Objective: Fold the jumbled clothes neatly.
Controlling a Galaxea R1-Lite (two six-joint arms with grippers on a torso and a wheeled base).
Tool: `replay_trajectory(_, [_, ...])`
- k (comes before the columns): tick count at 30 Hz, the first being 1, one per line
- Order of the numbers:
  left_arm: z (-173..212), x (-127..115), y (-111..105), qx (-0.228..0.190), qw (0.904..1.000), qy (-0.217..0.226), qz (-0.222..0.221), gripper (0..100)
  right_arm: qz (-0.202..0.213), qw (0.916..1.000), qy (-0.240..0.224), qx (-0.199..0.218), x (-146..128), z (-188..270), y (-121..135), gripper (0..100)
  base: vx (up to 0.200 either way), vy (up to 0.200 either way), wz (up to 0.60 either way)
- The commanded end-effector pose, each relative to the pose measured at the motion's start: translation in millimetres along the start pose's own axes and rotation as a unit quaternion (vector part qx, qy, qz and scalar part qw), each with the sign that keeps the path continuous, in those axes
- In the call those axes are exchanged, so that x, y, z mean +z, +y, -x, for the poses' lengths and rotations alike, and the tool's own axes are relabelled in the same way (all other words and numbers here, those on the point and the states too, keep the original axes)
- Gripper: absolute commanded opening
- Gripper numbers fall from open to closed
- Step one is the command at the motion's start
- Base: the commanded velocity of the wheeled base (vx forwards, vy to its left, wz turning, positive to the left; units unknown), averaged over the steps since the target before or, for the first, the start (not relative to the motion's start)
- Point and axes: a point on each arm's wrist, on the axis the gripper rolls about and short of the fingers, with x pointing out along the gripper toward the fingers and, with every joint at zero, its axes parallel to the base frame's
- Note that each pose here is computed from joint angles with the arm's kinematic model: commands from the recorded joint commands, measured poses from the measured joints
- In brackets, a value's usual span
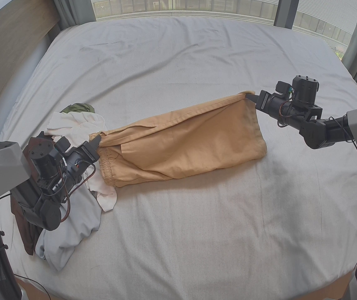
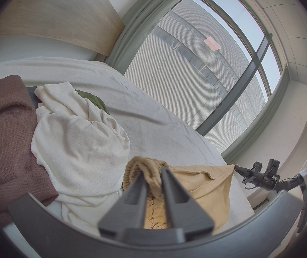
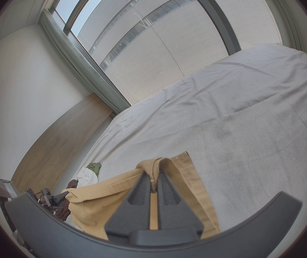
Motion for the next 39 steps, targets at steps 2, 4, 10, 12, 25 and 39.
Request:
replay_trajectory(2, [-7,4,1,-0.006,0.9998,-0.013,0.010,100,0.002,1.0000,-0.004,0.005,-9,-16,-7,100,0.000,0.000,0.00])
replay_trajectory(4, [-14,8,1,-0.008,0.9994,-0.027,0.020,100,0.009,0.9997,-0.023,0.006,-9,-25,-9,100,0.000,0.000,0.00])
replay_trajectory(10, [-33,10,7,0.036,0.9954,-0.086,0.023,100,0.014,0.9989,-0.045,0.003,-12,-35,-6,100,0.000,0.000,0.00])
replay_trajectory(12, [-32,11,6,0.038,0.9949,-0.090,0.025,100,0.012,0.9991,-0.040,0.003,-11,-30,0,100,0.000,0.000,0.00])
replay_trajectory(25, [6,24,-24,-0.017,0.9986,-0.044,0.024,100,-0.020,0.9983,0.050,-0.022,-27,62,44,100,0.000,0.000,0.00])
replay_trajectory(39, [35,12,-24,-0.052,0.9979,0.037,0.009,100,-0.087,0.9862,0.135,-0.039,-69,104,39,100,0.000,0.000,0.00])
